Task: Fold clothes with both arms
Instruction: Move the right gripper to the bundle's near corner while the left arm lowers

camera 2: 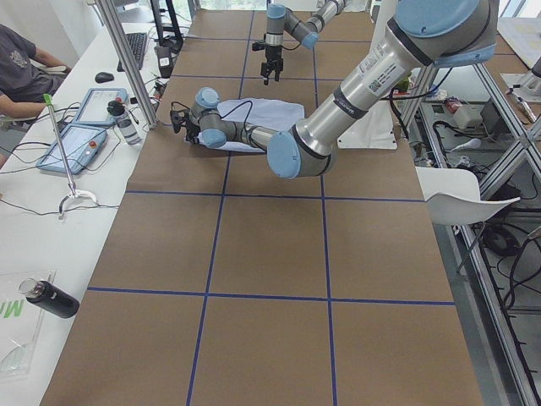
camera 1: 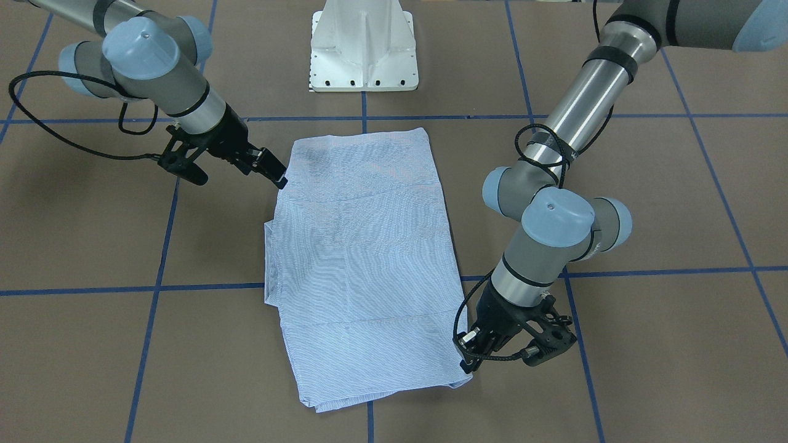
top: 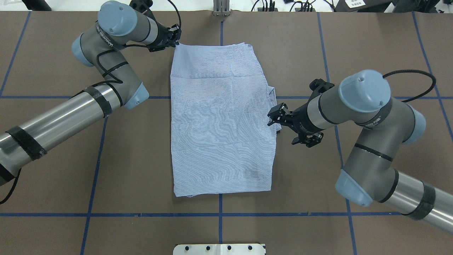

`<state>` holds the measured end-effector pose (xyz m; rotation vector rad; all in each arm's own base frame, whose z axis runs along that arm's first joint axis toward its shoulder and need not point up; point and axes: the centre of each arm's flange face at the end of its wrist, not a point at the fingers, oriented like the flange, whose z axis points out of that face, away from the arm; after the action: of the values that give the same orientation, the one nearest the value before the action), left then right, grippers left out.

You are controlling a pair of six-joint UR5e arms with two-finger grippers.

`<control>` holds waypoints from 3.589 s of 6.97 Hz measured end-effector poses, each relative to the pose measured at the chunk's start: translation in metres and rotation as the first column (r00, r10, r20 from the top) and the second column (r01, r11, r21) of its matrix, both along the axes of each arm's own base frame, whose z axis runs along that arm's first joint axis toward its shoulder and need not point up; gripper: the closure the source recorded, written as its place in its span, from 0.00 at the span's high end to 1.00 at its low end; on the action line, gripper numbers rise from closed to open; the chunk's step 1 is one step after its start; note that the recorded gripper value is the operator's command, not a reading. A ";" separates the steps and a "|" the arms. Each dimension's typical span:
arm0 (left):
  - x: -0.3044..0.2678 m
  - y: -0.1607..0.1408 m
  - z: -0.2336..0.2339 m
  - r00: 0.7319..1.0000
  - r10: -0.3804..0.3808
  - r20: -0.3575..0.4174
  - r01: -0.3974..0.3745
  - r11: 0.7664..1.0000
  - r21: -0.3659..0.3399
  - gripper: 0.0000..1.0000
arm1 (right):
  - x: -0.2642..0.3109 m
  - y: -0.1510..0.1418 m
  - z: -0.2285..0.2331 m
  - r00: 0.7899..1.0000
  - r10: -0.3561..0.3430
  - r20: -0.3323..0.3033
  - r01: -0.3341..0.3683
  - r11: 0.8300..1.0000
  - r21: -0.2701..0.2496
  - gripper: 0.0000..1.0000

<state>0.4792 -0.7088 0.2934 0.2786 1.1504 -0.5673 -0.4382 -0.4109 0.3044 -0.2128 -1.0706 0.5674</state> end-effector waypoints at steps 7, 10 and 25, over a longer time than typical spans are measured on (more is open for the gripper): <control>-0.018 -0.010 -0.014 1.000 -0.017 -0.010 0.018 1.000 0.022 0.65 | -0.085 0.106 0.032 0.987 0.128 -0.094 -0.137 0.985 -0.103 0.68; -0.019 -0.009 -0.010 1.000 -0.019 -0.010 0.019 1.000 0.017 0.65 | -0.090 0.112 0.031 0.985 0.142 -0.099 -0.155 0.977 -0.143 0.00; -0.036 0.241 -0.012 0.971 0.052 -0.232 -0.102 0.973 -0.208 0.71 | -0.064 0.103 -0.009 0.979 0.169 -0.118 -0.186 0.971 -0.151 0.00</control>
<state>0.4430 -0.4675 0.2811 -0.0219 1.2988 -0.6627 -0.5026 -0.3079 0.2955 -0.2274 -0.9480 0.8197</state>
